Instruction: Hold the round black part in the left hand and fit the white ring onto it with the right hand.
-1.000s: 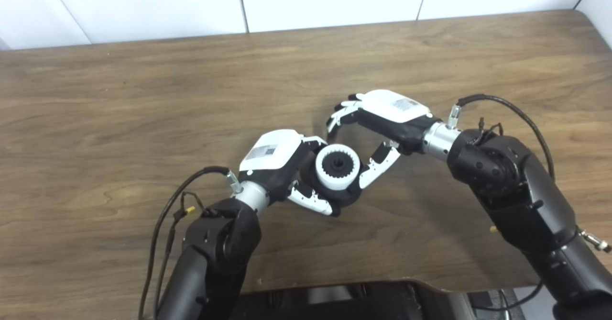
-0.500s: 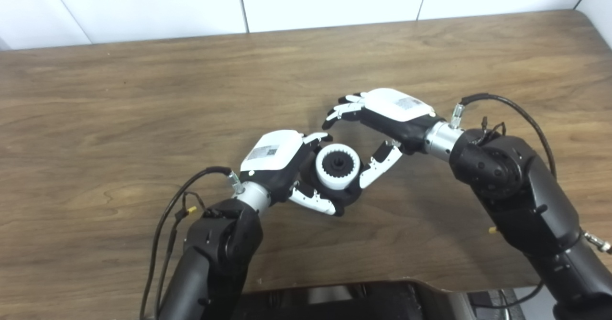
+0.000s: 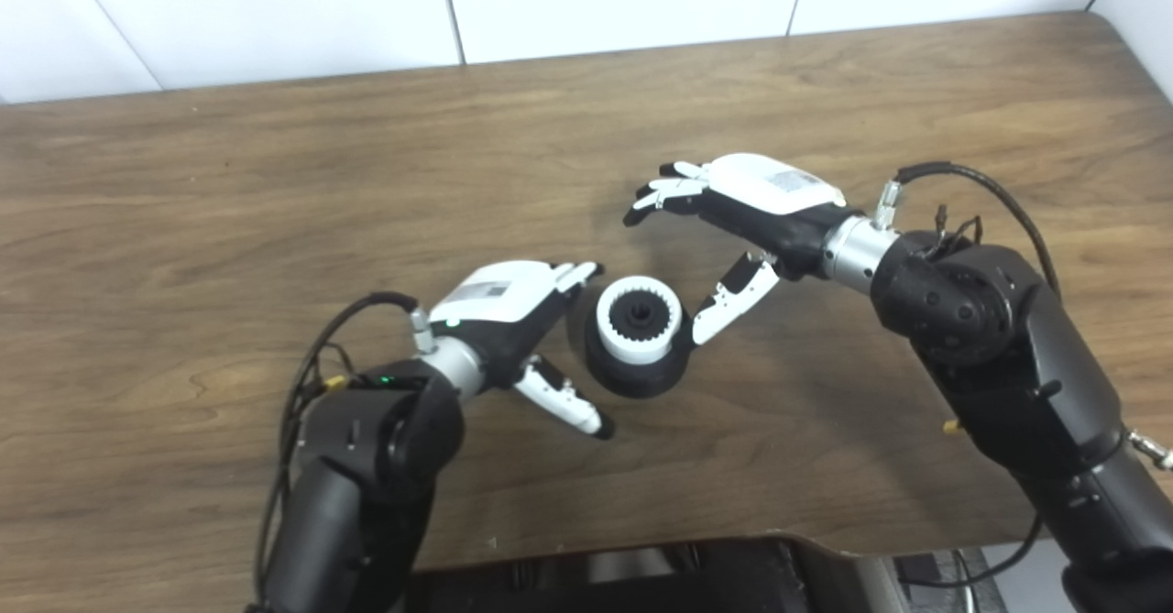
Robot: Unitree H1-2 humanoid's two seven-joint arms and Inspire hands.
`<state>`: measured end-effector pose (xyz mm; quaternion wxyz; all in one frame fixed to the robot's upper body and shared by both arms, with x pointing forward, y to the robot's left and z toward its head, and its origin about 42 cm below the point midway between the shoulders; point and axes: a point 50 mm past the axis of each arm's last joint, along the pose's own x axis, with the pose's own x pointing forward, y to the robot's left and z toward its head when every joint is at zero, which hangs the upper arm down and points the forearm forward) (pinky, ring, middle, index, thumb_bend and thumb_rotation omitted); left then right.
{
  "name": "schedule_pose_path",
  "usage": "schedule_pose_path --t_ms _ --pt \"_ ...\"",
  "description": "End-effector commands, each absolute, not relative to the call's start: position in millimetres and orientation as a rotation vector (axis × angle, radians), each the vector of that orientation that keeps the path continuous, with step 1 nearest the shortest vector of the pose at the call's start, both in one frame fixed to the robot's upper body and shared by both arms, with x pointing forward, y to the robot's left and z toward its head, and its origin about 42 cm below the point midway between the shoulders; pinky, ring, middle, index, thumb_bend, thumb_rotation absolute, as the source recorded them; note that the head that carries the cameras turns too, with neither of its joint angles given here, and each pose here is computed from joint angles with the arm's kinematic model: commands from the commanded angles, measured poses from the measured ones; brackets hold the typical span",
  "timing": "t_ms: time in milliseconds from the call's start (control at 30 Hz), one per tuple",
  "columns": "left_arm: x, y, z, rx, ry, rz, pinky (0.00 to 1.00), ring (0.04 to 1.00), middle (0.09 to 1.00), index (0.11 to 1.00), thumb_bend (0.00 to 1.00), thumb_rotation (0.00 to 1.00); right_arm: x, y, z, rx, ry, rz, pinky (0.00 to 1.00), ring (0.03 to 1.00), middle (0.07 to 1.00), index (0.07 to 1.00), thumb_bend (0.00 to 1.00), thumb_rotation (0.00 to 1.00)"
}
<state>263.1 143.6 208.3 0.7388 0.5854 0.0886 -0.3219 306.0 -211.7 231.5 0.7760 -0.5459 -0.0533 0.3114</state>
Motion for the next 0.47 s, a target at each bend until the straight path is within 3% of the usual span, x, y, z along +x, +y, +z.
schedule_pose_path --t_ms 0,433 --pt "266.1 153.1 224.7 1.337 0.171 -0.642 1.0 1.0 1.0 1.0 1.0 0.37 313.4 -213.3 249.1 -1.195 -0.189 0.615 1.0 0.998 0.923 0.834 1.0 0.43" --pt "263.0 188.5 277.8 1.36 0.089 -0.462 1.0 1.0 1.0 1.0 1.0 0.36 312.3 -220.9 246.6 -1.191 -0.18 0.582 1.0 0.994 0.921 0.838 1.0 0.43"
